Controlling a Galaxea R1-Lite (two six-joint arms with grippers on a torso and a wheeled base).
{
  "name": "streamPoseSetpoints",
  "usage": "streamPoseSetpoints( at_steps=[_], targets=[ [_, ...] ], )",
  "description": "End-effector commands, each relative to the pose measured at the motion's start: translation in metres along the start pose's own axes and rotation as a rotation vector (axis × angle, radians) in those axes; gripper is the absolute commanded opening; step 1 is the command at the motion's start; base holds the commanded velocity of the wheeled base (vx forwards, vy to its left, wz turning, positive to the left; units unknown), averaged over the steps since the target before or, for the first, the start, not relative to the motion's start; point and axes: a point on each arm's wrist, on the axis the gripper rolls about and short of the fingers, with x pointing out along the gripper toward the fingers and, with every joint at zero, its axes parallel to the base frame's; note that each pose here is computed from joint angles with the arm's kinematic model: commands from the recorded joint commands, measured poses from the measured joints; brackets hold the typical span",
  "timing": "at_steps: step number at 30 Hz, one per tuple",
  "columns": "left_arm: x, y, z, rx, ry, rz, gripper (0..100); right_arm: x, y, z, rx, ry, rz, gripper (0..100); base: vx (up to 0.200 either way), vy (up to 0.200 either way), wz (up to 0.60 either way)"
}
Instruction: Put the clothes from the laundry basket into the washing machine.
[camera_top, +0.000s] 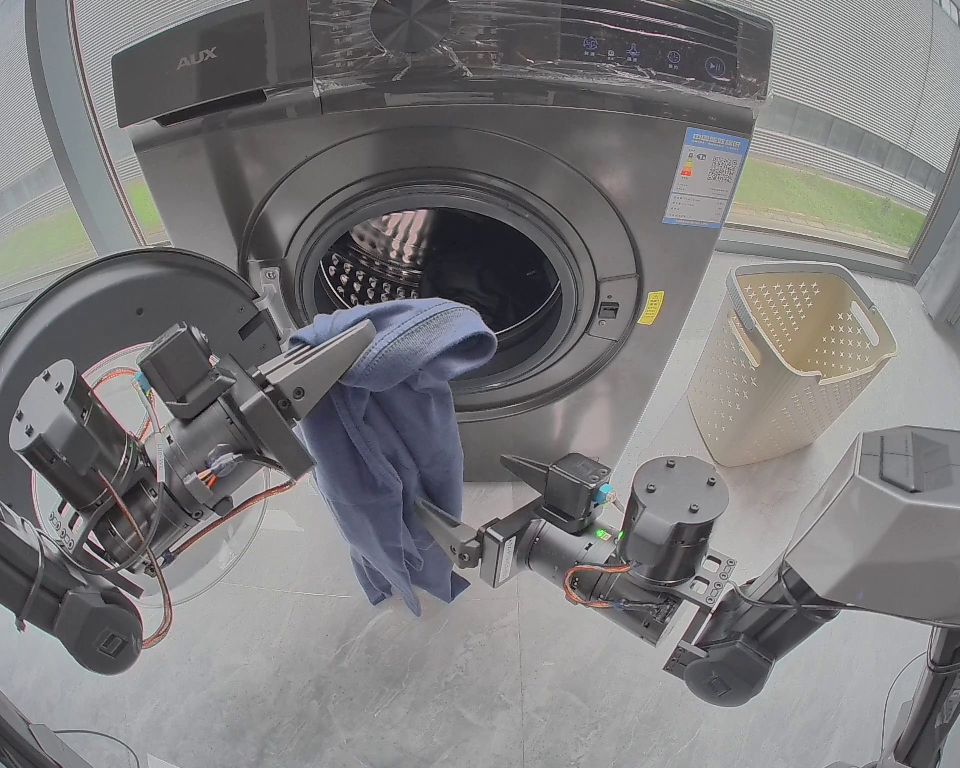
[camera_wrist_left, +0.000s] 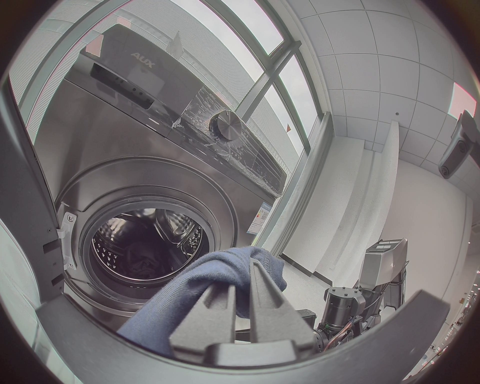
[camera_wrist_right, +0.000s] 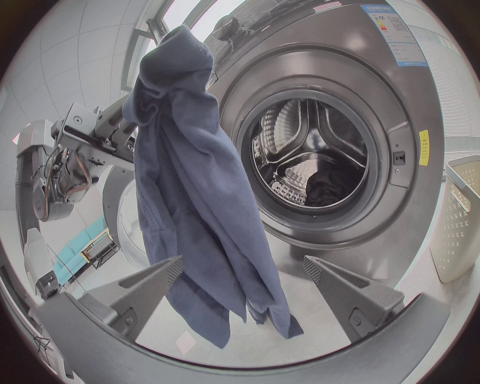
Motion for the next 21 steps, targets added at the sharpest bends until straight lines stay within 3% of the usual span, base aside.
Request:
streamPoseSetpoints(
  at_steps=[1, 7, 10, 13, 21],
  targets=[
    [0.001, 0.001, 0.002, 0.006, -0.012, 0.002, 0, 0.004, 0.003, -0.002, 0.001, -0.011, 0.01, 100, 0.0, 0.0, 0.0],
    [0.004, 0.003, 0.003, 0.007, -0.023, 0.025, 0, -0.001, 0.008, -0.004, 0.003, -0.005, 0.033, 100, 0.0, 0.0, 0.0],
    [0.006, 0.004, 0.003, 0.008, -0.037, 0.052, 0, -0.005, 0.024, -0.004, 0.01, -0.02, 0.107, 100, 0.0, 0.0, 0.0],
    [0.007, 0.004, 0.003, 0.009, -0.037, 0.05, 0, -0.002, 0.03, -0.005, 0.016, -0.034, 0.134, 100, 0.0, 0.0, 0.0],
    [0.007, 0.004, 0.002, 0.01, -0.033, 0.053, 0, 0.03, 0.045, -0.008, 0.028, -0.108, 0.188, 100, 0.0, 0.0, 0.0]
  ],
)
